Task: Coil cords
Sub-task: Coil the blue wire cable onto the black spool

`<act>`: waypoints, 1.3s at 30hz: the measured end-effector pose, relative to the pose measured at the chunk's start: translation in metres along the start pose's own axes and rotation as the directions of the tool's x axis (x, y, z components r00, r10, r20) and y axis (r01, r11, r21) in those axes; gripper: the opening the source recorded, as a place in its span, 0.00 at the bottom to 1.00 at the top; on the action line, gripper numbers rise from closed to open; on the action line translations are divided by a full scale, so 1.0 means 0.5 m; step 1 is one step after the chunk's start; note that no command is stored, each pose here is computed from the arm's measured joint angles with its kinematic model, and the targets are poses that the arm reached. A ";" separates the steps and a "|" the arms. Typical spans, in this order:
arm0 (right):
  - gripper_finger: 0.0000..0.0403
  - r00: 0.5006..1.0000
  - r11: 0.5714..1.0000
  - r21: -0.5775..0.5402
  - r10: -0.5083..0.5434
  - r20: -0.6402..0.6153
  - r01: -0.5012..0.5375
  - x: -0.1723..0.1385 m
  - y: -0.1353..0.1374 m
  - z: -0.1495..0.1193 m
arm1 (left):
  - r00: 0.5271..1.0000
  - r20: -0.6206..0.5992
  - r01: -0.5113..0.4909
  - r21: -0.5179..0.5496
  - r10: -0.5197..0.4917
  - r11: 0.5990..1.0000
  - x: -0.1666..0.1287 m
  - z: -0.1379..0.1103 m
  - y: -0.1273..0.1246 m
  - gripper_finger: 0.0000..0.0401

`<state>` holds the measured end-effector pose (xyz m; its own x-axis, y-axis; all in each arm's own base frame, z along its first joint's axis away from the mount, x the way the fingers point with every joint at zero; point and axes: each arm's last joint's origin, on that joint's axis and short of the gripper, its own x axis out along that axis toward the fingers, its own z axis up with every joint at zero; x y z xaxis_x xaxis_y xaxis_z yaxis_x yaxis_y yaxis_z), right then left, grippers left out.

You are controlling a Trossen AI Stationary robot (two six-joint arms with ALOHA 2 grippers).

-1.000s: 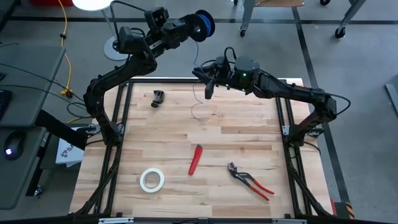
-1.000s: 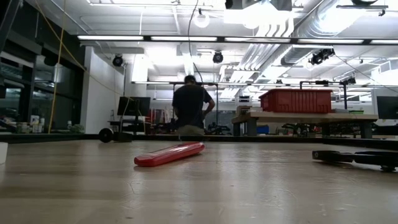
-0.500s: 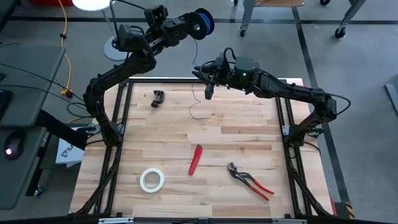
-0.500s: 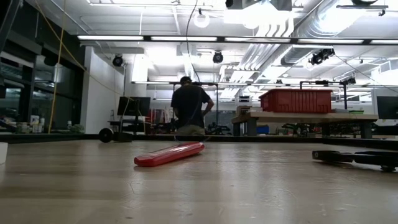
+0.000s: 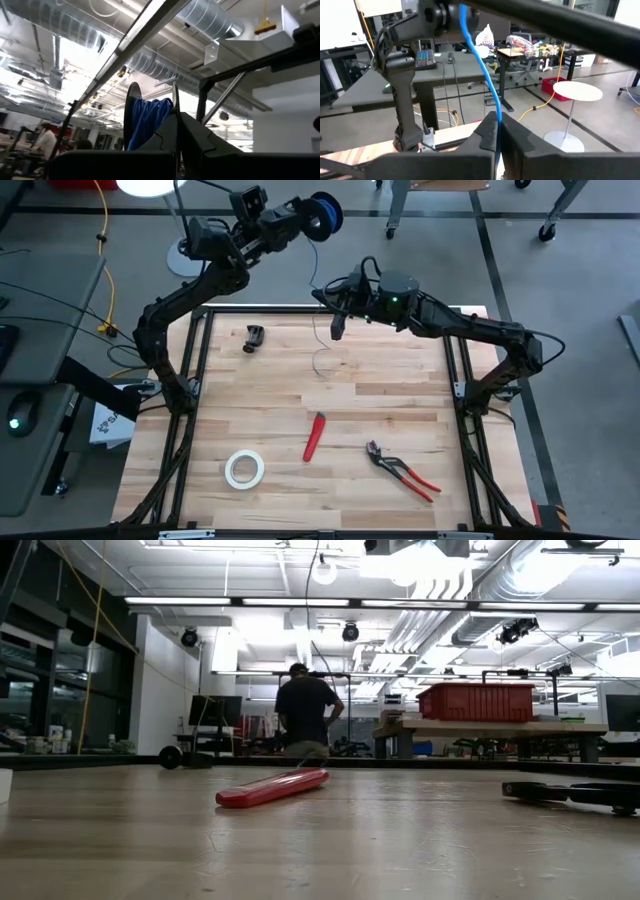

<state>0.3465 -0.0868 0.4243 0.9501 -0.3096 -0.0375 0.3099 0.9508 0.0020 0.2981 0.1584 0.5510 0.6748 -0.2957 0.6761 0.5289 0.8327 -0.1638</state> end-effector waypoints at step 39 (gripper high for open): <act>0.00 1.000 0.999 0.024 -0.025 -0.008 0.025 -0.197 -0.039 0.098 | 0.788 -0.436 -0.488 -0.013 0.435 0.873 -0.130 0.030 0.088 0.00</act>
<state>0.2485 -0.0755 0.4768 0.9418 -0.3330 -0.0455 0.3343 0.9421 0.0246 0.2697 0.2212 0.5104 0.9861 -0.0753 0.1480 0.1384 0.8651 -0.4822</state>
